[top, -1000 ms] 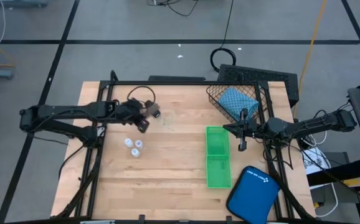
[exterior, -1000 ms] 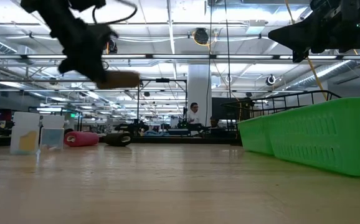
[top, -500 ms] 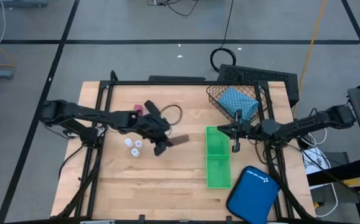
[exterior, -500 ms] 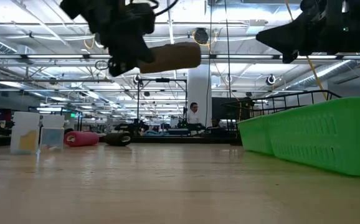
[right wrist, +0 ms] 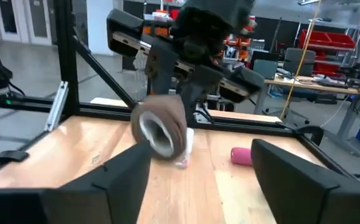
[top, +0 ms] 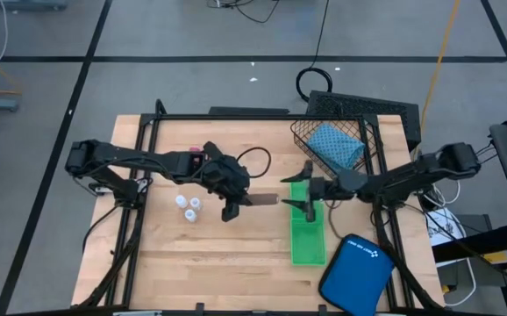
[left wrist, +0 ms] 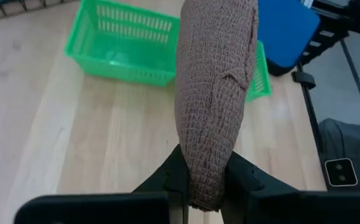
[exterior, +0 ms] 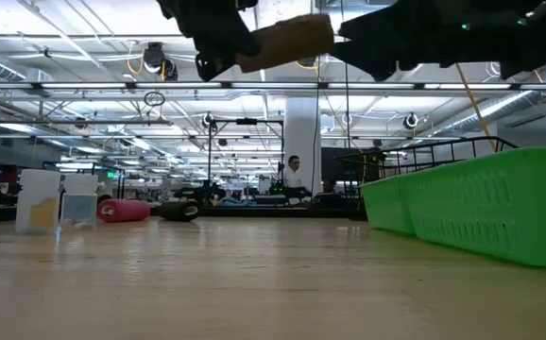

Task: Pick & Place Medicine items
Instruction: Put the brown bandage into the top green basket

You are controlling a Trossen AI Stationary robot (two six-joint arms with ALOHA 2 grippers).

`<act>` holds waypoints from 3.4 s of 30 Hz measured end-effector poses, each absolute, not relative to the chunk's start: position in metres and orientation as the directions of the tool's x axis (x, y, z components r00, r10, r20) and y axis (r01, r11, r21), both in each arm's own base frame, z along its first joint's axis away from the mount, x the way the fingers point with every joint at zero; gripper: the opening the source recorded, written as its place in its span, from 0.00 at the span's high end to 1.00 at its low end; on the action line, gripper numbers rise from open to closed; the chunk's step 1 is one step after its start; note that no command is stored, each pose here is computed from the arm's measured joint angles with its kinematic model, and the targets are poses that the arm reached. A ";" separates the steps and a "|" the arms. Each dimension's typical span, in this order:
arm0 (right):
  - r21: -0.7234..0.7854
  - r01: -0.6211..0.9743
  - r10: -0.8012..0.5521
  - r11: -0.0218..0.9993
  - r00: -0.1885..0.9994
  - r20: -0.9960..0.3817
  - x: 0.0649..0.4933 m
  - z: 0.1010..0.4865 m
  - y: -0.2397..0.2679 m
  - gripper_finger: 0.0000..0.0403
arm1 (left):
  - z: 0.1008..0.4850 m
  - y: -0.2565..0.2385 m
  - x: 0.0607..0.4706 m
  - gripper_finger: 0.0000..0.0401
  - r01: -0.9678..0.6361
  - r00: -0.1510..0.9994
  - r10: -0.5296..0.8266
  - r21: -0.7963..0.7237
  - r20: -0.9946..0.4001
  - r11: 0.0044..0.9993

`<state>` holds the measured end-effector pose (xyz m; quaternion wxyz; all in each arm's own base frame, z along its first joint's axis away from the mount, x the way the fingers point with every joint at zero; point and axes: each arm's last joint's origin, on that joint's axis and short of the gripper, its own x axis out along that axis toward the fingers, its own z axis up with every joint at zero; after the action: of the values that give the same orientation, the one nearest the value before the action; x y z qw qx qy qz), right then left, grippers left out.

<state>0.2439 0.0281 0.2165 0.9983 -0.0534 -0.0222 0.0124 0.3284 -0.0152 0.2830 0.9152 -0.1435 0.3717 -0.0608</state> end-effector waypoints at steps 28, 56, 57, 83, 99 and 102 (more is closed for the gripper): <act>-0.235 -0.074 0.056 0.969 0.995 -0.082 0.278 0.212 0.028 0.93 | 0.281 -0.014 0.327 0.72 -0.060 0.709 -0.176 -0.307 -0.683 0.950; -0.135 -0.047 0.034 0.990 0.995 -0.098 0.278 0.210 0.021 0.93 | 0.334 -0.013 0.313 0.59 -0.001 0.756 -0.120 -0.184 -0.643 0.983; -0.135 -0.045 0.032 0.990 0.995 -0.098 0.278 0.210 0.021 0.93 | 0.334 -0.016 0.320 0.57 0.016 0.760 -0.113 -0.155 -0.640 0.988; -0.062 -0.042 0.052 0.997 0.983 0.175 0.235 0.228 0.022 0.92 | 0.351 -0.035 0.335 0.61 0.042 0.872 -0.005 0.064 -0.489 0.997; -0.176 -0.054 0.102 0.983 0.954 0.281 0.231 0.238 0.038 0.92 | 0.347 -0.031 0.342 0.50 0.061 0.928 -0.071 -0.038 -0.365 0.997; -0.188 -0.027 0.081 0.982 0.954 0.288 0.230 0.239 0.040 0.92 | 0.346 -0.031 0.341 0.46 0.058 0.928 -0.070 -0.044 -0.366 0.997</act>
<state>0.2300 0.0405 0.2389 0.9842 -0.0915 -0.1488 0.0273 0.3415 -0.0313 0.3465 0.9817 -0.0161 0.1871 -0.0325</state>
